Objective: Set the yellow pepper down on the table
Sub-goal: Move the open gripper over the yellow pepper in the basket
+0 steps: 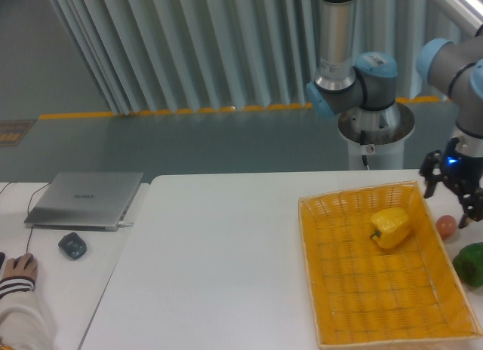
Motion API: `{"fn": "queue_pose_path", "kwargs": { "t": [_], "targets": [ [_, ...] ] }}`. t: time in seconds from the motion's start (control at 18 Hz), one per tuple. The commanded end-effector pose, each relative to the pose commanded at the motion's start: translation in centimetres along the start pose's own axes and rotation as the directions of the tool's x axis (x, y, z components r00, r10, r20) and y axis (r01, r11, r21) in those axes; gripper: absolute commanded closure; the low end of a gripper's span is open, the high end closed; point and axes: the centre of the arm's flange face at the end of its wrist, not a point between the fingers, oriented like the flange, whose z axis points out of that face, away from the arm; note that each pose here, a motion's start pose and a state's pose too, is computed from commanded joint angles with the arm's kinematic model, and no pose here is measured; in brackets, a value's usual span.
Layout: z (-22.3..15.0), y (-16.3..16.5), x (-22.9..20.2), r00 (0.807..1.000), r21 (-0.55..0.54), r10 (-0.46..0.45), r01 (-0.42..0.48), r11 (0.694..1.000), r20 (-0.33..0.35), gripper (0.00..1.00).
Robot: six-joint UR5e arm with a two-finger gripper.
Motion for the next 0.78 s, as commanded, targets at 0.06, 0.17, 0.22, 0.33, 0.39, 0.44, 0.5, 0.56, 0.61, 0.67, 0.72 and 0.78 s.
{"fn": "queue_pose_path", "kwargs": {
  "t": [0.06, 0.17, 0.22, 0.33, 0.39, 0.44, 0.5, 0.56, 0.61, 0.67, 0.72, 0.78],
  "targets": [
    [0.0, -0.3, 1.1, 1.000, -0.001, 0.005, -0.005, 1.000, 0.001, 0.00],
    [-0.2, -0.2, 2.4, 1.000, -0.001, 0.010, -0.010, 1.000, 0.004, 0.00],
    [-0.3, -0.1, 3.0, 1.000, 0.001, 0.011, -0.011, 1.000, 0.009, 0.00],
    [0.0, -0.1, 4.3, 1.000, -0.002, 0.023, -0.023, 1.000, 0.017, 0.00],
    [0.5, -0.2, 5.0, 0.999, -0.002, 0.032, -0.032, 0.999, 0.022, 0.00],
    [0.8, 0.0, 5.5, 0.999, 0.000, 0.036, -0.036, 0.999, 0.035, 0.00],
    [1.5, 0.2, 6.0, 0.998, 0.002, 0.039, -0.039, 0.999, 0.046, 0.00],
    [2.2, 0.4, 6.2, 0.998, 0.003, 0.039, -0.039, 0.999, 0.057, 0.00],
    [2.8, 0.3, 6.4, 0.997, -0.003, 0.038, -0.038, 0.999, 0.062, 0.00],
    [3.1, 0.2, 6.6, 0.997, -0.023, 0.042, -0.041, 0.999, 0.064, 0.00],
    [3.5, -0.1, 6.7, 0.996, -0.054, 0.048, -0.045, 0.998, 0.071, 0.00],
    [3.7, -0.5, 6.9, 0.996, -0.059, 0.040, -0.036, 0.998, 0.077, 0.00]
  ]
}}
